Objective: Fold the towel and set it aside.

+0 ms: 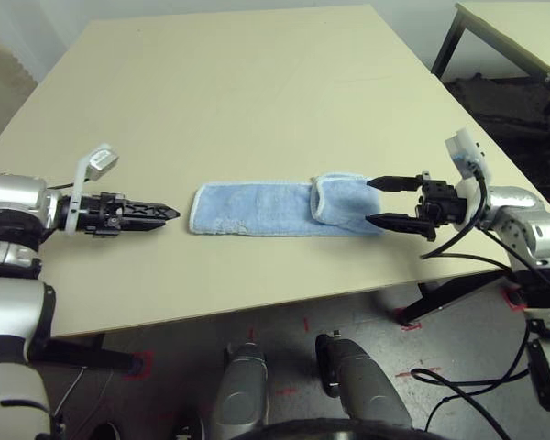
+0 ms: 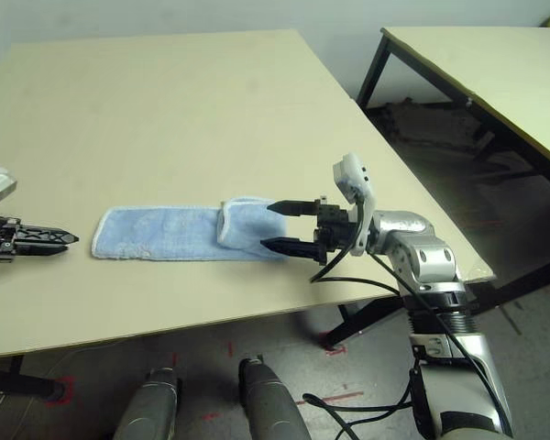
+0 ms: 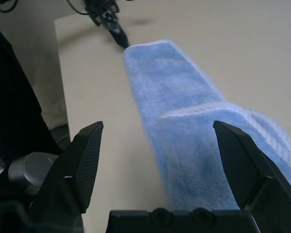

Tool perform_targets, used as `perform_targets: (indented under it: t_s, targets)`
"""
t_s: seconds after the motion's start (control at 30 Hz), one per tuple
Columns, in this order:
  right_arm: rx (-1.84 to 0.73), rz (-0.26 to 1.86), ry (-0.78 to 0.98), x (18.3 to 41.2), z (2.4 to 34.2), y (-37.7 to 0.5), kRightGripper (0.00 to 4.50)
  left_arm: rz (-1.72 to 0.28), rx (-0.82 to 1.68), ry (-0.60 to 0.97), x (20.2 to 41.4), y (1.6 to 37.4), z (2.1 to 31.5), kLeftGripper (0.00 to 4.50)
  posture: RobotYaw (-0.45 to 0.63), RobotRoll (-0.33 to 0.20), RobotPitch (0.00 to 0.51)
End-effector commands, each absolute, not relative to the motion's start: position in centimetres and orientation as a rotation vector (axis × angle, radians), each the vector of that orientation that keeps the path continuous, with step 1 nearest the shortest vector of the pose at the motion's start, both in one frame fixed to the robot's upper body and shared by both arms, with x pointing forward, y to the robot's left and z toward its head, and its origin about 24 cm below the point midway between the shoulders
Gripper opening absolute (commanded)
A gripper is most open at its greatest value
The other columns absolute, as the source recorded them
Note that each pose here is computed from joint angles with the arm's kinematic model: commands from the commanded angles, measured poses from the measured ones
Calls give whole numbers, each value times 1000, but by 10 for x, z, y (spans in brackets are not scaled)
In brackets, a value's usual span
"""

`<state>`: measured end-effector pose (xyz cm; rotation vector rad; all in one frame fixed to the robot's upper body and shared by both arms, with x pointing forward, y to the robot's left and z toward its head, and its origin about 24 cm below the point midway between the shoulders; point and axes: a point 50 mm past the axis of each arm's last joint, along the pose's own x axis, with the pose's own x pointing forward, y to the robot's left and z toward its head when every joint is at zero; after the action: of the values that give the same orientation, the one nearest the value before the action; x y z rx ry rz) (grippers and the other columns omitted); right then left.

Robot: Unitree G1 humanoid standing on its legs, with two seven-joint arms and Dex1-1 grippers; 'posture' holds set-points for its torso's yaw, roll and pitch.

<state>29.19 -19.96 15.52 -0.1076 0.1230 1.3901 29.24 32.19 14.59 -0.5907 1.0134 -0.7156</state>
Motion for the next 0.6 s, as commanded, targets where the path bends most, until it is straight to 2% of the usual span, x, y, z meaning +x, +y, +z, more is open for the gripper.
perform_targets:
  t_s: [0.03, 0.6]
  targets:
    - [-128, 1399, 128, 287, 157, -198, 4465, -664, -618, 1042, 293, 322, 140, 4500, -17, 0, 150]
    - [-137, 1405, 94, 284, 166, -194, 4465, -630, -643, 1020, 315, 293, 121, 4500, -31, 0, 153]
